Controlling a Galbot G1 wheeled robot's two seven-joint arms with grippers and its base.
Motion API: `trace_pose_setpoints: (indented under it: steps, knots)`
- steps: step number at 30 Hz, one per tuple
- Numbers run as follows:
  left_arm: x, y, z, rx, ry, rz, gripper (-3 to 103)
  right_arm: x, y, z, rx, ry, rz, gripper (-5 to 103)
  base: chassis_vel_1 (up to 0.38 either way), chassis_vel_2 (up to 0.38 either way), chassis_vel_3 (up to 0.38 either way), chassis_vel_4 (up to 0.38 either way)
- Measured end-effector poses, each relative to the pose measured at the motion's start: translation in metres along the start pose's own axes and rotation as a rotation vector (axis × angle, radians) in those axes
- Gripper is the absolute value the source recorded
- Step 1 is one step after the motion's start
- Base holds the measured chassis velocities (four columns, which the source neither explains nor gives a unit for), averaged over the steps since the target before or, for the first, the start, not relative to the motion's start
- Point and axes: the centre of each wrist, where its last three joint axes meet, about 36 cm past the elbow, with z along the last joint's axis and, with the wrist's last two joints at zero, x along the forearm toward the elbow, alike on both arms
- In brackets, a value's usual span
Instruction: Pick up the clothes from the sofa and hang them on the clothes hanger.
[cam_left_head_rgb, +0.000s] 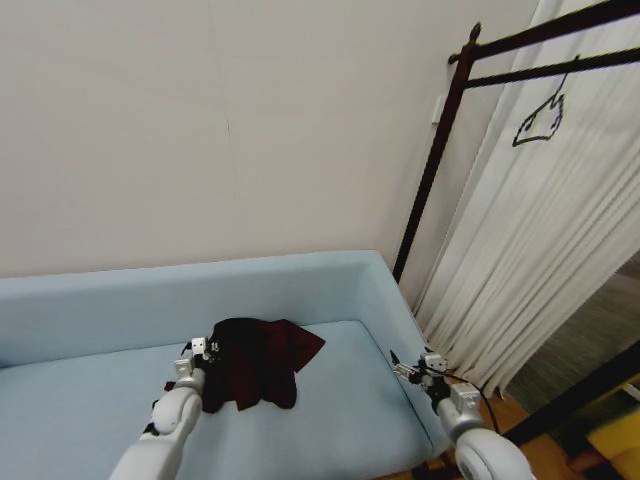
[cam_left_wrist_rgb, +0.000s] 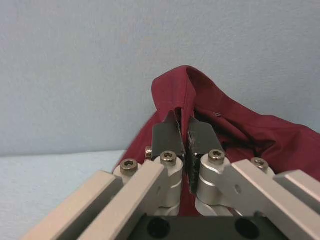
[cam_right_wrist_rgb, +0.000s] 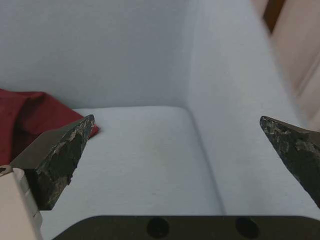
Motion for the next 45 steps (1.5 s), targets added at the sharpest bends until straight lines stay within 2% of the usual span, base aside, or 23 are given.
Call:
trace_pose_setpoints:
  steps: [4, 5, 8, 10, 12, 14, 15, 20, 21, 25, 26, 31, 32, 34, 37, 42, 45]
  knots:
    - [0.013, 0.004, -0.016, -0.041, -0.009, 0.029, 2, -0.055, 0.019, -0.006, -0.025, 0.045, -0.08, 100, 0.0, 0.0, 0.0, 0.0]
    - [0.013, 0.004, -0.016, -0.041, -0.009, 0.029, 2, -0.055, 0.019, -0.006, -0.025, 0.045, -0.08, 100, 0.0, 0.0, 0.0, 0.0]
    - [0.019, 0.008, -0.032, -0.071, -0.045, 0.074, 2, -0.102, 0.037, -0.01, -0.024, 0.084, -0.14, 100, 0.0, 0.0, 0.0, 0.0]
    - [0.02, 0.01, -0.037, -0.083, -0.065, 0.096, 2, -0.111, 0.044, -0.009, -0.02, 0.095, -0.155, 100, 0.0, 0.0, 0.0, 0.0]
    - [0.023, 0.015, -0.049, -0.117, -0.105, 0.139, 2, -0.122, 0.054, -0.007, -0.006, 0.106, -0.188, 100, 0.0, 0.0, 0.0, 0.0]
    - [0.026, 0.02, -0.062, -0.157, -0.147, 0.198, 2, -0.124, 0.063, -0.005, 0.004, 0.108, -0.237, 100, 0.0, 0.0, 0.0, 0.0]
    - [0.026, 0.02, -0.062, -0.157, -0.147, 0.198, 2, -0.124, 0.063, -0.005, 0.004, 0.108, -0.237, 100, 0.0, 0.0, 0.0, 0.0]
    - [0.013, 0.041, -0.098, -0.267, -0.257, 0.356, 2, -0.115, 0.069, -0.012, 0.025, 0.085, -0.335, 100, 0.0, 0.0, 0.0, 0.0]
    - [0.013, 0.041, -0.098, -0.267, -0.257, 0.356, 2, -0.115, 0.069, -0.012, 0.025, 0.085, -0.335, 100, 0.0, 0.0, 0.0, 0.0]
    - [-0.003, 0.057, -0.139, -0.323, -0.332, 0.499, 2, -0.108, 0.075, -0.024, 0.041, 0.058, -0.391, 100, 0.0, 0.0, 0.0, 0.0]
    - [-0.003, 0.057, -0.139, -0.323, -0.332, 0.499, 2, -0.108, 0.075, -0.024, 0.041, 0.058, -0.391, 100, 0.0, 0.0, 0.0, 0.0]
    - [-0.002, 0.063, -0.185, -0.383, -0.382, 0.65, 2, -0.101, 0.083, -0.037, 0.044, 0.038, -0.484, 100, 0.0, 0.0, 0.0, 0.0]
    - [-0.002, 0.063, -0.185, -0.383, -0.382, 0.65, 2, -0.101, 0.083, -0.037, 0.044, 0.038, -0.484, 100, 0.0, 0.0, 0.0, 0.0]
    - [0.002, 0.063, -0.203, -0.405, -0.407, 0.678, 2, -0.099, 0.086, -0.039, 0.042, 0.031, -0.525, 100, 0.0, 0.0, 0.0, 0.0]
    - [0.005, 0.062, -0.216, -0.403, -0.428, 0.683, 2, -0.099, 0.088, -0.042, 0.036, 0.022, -0.561, 100, 0.0, 0.0, 0.0, 0.0]
    - [0.013, 0.055, -0.239, -0.365, -0.473, 0.641, 2, -0.101, 0.098, -0.05, 0.006, 0.0, -0.631, 100, 0.0, 0.0, 0.0, 0.0]
    - [0.018, 0.049, -0.253, -0.348, -0.504, 0.609, 2, -0.101, 0.118, -0.054, -0.043, 0.01, -0.707, 100, 0.0, 0.0, 0.0, 0.0]
